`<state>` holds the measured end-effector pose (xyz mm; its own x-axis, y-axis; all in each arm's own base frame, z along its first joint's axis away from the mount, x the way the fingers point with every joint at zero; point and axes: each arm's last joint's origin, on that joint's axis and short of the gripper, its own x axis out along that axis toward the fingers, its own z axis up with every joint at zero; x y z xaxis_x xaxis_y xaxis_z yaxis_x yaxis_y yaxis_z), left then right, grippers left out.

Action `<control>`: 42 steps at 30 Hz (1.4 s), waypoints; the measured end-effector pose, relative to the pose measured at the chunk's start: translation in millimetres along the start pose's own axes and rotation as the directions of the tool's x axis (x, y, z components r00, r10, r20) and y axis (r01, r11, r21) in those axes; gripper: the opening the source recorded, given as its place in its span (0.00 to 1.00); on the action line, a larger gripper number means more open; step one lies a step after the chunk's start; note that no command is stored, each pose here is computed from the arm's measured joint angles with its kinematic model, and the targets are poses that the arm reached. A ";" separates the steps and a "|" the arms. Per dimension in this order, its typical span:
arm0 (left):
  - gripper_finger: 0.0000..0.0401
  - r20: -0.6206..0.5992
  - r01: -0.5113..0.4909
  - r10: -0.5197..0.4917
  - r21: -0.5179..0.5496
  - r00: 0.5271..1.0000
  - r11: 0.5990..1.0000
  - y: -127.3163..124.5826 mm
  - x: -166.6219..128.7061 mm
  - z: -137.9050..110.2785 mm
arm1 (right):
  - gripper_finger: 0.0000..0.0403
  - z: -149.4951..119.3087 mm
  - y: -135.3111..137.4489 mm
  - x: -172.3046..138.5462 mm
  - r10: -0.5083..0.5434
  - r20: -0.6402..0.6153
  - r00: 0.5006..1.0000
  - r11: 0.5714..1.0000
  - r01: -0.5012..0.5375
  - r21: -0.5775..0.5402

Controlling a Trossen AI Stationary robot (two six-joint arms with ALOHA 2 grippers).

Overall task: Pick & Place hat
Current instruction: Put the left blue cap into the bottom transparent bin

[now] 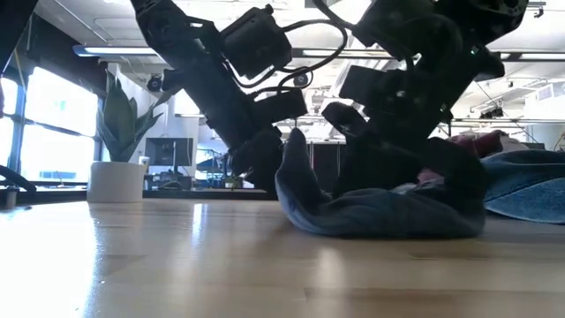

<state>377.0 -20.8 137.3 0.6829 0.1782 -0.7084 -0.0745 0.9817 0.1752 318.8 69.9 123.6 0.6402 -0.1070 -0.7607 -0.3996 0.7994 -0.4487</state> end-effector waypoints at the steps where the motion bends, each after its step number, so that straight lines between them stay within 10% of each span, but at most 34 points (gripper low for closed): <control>1: 0.48 0.002 0.006 -0.006 0.000 1.000 1.000 -0.2 0.0 0.2 | 0.06 0.1 -1.0 -0.2 -0.026 -0.008 1.000 1.000 0.026 0.001; 19: 0.48 0.018 0.066 -0.066 0.001 0.998 0.998 -1.9 -0.1 1.7 | 0.01 14.2 -3.4 -23.8 -0.242 0.000 0.970 0.970 0.242 0.012; 29: 0.48 0.045 0.117 -0.117 -0.001 0.992 0.993 -3.3 -0.3 4.3 | 0.02 0.2 -25.6 -11.4 -0.029 0.061 0.998 0.980 0.016 0.197; 33: 0.48 0.045 0.116 -0.115 -0.002 0.992 0.993 -3.0 -0.2 4.2 | 0.10 -2.1 -26.4 -9.3 0.031 0.077 0.997 0.977 -0.046 0.207; 39: 0.48 0.041 0.109 -0.109 -0.018 0.993 0.994 -3.0 -0.2 3.8 | 0.30 -0.4 -33.9 -27.0 -0.286 -0.076 0.955 0.927 0.296 0.232; 42: 0.48 0.038 0.109 -0.108 -0.021 0.993 0.994 -3.1 -0.2 3.4 | 0.34 6.6 -28.5 -49.3 -0.189 -0.009 0.982 0.964 0.187 0.186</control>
<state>379.6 -24.1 139.2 0.7137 0.0684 -0.6971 -0.0149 0.9965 0.0825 302.9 56.3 177.0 0.6983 -0.2615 -0.6663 -0.1430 0.8611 -0.4879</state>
